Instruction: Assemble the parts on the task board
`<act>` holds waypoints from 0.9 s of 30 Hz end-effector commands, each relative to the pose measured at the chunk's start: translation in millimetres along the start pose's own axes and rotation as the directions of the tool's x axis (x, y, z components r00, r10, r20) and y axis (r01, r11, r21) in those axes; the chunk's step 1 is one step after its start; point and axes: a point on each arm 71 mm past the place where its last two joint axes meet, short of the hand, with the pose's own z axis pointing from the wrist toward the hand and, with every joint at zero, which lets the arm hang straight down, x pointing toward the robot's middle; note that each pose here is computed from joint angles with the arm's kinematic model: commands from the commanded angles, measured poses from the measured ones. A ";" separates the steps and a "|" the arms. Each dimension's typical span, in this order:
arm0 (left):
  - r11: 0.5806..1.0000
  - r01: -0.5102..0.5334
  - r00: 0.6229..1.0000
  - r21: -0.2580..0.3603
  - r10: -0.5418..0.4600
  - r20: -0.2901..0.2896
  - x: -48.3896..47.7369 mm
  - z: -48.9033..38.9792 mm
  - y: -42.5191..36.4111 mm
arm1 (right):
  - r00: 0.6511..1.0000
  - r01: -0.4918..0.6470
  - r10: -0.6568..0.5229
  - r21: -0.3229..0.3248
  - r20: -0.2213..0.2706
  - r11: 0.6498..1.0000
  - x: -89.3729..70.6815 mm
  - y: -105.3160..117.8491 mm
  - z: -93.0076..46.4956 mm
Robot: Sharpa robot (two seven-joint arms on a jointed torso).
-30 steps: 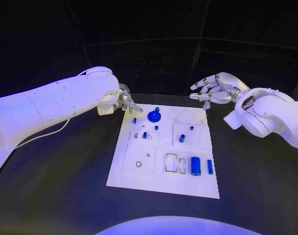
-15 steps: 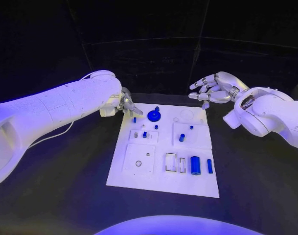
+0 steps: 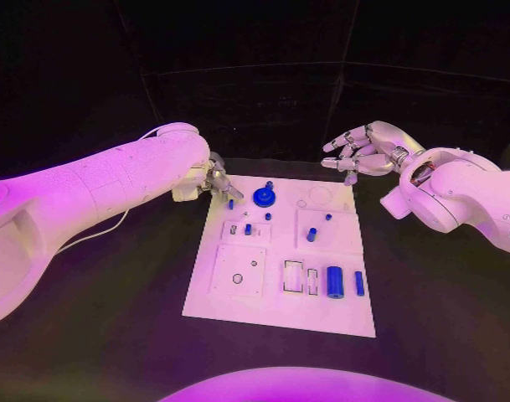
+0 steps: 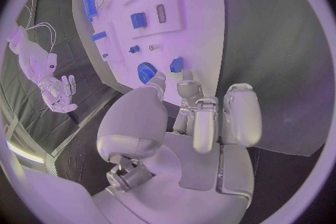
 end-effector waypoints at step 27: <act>1.000 -0.026 0.999 0.012 0.026 -0.032 3.7 1.6 -4.0 | 1.000 0.002 -0.002 -0.009 -0.010 1.000 0.9 2.2 1.3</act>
